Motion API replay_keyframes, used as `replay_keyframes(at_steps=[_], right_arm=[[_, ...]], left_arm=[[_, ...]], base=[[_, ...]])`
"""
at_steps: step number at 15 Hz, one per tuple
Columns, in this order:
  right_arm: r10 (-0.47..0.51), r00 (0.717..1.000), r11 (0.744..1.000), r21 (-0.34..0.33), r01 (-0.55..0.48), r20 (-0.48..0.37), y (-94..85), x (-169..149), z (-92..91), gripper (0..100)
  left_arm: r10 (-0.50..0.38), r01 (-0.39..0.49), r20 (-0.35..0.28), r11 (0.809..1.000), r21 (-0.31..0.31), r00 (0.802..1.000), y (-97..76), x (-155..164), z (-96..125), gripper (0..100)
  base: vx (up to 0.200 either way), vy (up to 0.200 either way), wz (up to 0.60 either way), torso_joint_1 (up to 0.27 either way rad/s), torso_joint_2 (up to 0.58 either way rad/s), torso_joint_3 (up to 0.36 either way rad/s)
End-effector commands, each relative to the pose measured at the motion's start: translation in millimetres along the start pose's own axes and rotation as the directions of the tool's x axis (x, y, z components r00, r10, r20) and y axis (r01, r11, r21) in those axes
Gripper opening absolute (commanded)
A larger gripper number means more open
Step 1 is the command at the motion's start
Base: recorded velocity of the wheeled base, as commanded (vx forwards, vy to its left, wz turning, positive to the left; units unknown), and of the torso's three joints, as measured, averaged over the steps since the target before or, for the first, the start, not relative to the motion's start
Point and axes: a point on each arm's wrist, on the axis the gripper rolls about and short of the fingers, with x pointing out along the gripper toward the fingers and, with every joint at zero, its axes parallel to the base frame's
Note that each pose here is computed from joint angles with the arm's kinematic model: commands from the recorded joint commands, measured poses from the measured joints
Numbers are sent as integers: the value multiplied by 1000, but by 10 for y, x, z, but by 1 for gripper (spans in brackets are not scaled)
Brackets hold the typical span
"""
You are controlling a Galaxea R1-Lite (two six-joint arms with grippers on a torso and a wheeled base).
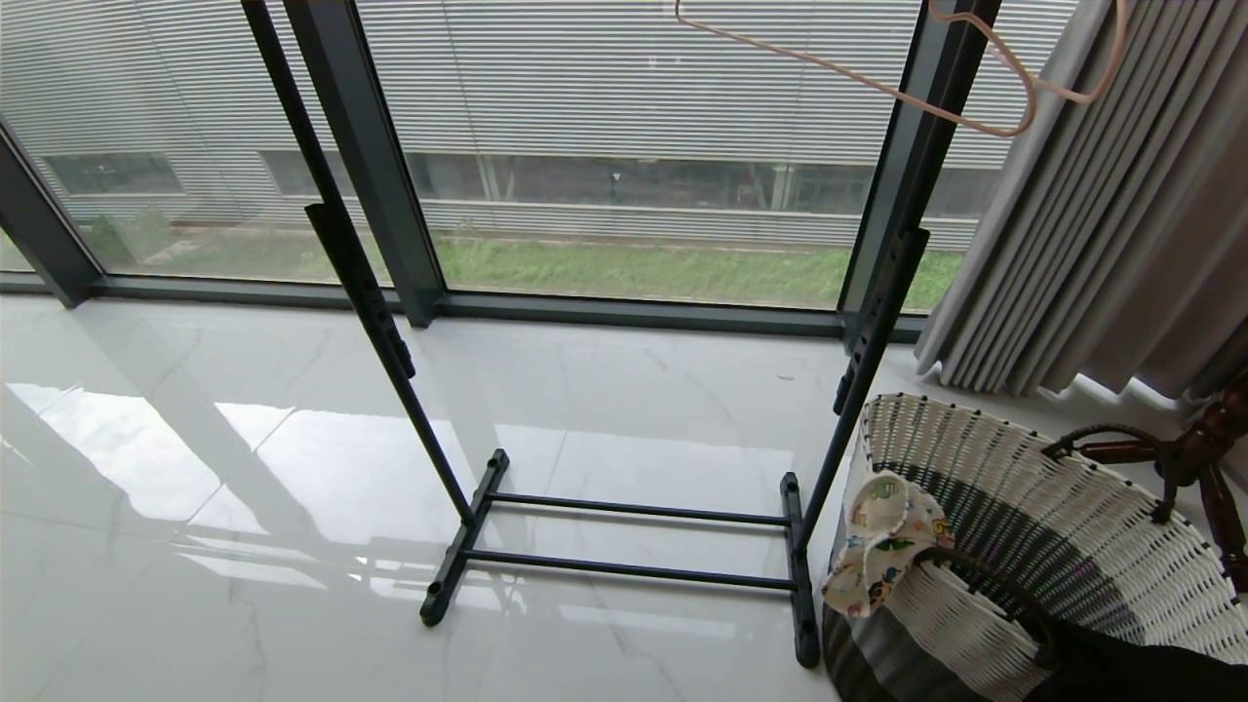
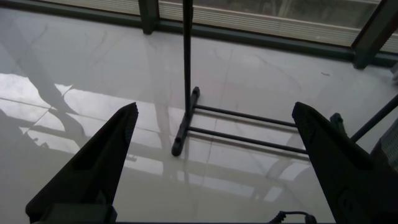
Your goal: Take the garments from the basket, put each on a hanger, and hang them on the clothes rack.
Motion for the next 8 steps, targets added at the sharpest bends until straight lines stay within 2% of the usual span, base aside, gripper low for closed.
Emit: replay_keyframes(at_steps=[1, 2, 6, 8], right_arm=[[-104, 981, 994, -18, 109, 165, 175, -547, -31, 0], [-114, 975, 992, -27, 122, 191, 166, -601, -4, 0], [-73, 966, 992, -80, 95, 249, 77, -654, 149, 0], [-48, 959, 990, -116, 83, 278, -31, -591, 305, 0]], left_arm=[[1, -1, 0, 1000, 3, 1000, 0, 0, 0, 100], [1, -1, 0, 1000, 3, 1000, 0, 0, 0, 100], [1, -1, 0, 1000, 1, 1000, 0, 0, 0, 100], [-1, 1, 0, 1000, 3, 1000, 0, 0, 0, 100]], base=[[0, 0, 0, 0, 0, 0], [0, 0, 0, 0, 0, 0], [-200, 0, 0, 1, 6, 2], [-200, 0, 0, 2, 0, 5]])
